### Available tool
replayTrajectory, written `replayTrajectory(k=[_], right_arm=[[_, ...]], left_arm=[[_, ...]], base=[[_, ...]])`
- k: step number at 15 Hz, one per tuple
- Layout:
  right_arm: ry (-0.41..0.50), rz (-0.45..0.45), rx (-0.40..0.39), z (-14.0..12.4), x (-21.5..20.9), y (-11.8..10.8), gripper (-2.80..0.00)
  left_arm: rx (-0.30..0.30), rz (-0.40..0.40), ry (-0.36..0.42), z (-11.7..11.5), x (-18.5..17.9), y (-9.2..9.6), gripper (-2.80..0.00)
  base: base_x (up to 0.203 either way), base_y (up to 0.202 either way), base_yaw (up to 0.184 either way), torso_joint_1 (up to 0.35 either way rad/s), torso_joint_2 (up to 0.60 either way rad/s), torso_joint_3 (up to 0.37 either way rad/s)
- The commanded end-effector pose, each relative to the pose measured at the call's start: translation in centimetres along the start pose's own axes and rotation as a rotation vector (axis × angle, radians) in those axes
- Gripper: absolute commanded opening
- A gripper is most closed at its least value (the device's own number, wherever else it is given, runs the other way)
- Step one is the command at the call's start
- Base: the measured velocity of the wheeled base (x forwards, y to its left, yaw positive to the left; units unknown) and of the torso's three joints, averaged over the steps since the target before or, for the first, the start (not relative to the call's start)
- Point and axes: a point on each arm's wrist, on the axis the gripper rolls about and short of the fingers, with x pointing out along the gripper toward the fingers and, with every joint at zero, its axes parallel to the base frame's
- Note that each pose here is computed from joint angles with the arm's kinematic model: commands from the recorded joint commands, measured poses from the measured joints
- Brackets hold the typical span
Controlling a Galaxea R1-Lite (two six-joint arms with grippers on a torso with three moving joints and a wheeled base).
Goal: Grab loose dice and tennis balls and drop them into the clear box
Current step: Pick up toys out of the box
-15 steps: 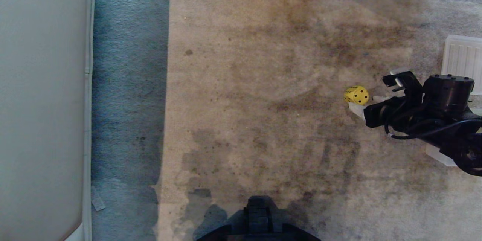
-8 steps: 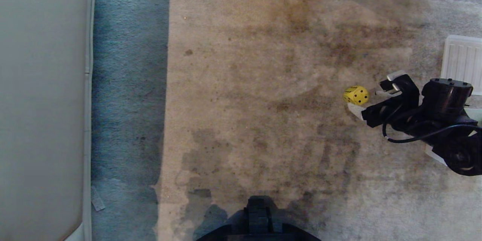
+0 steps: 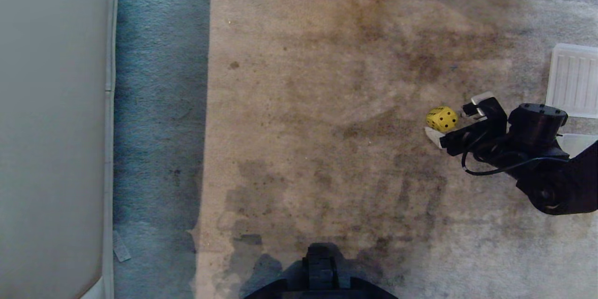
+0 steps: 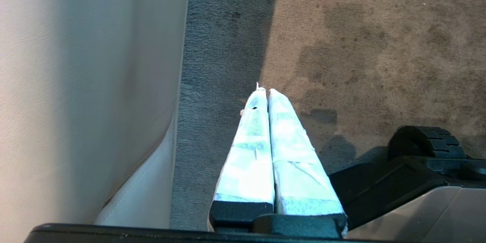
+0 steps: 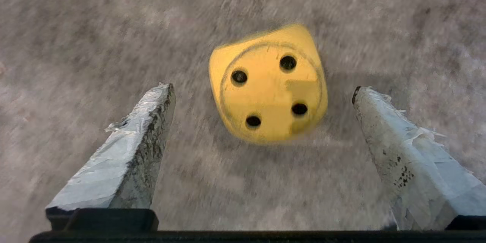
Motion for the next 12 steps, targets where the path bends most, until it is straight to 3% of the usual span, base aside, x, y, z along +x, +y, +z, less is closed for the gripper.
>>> replayTrajectory(k=[1, 2, 8, 12], right_arm=[[0.009, 0.005, -0.001, -1.1, 0.7, 0.3, 0.00], [0.001, 0.003, -0.003, -1.3, 0.8, 0.3, -2.80], [-0.041, -0.014, -0.019, -1.7, 0.7, 0.5, -2.80], [-0.007, -0.045, -0.014, 1.8, -2.5, -0.4, -2.80]], left_arm=[[0.000, 0.001, 0.000, 0.0, 0.0, 0.0, -2.80], [0.000, 0.001, 0.000, 0.0, 0.0, 0.0, -2.80], [0.000, 0.001, 0.000, 0.0, 0.0, 0.0, -2.80], [0.000, 0.001, 0.002, 0.0, 0.0, 0.0, -2.80]], base=[[0.000, 0.000, 0.000, 0.000, 0.00, 0.000], [0.000, 0.000, 0.000, 0.000, 0.00, 0.000], [0.000, 0.000, 0.000, 0.000, 0.00, 0.000], [0.000, 0.000, 0.000, 0.000, 0.00, 0.000]])
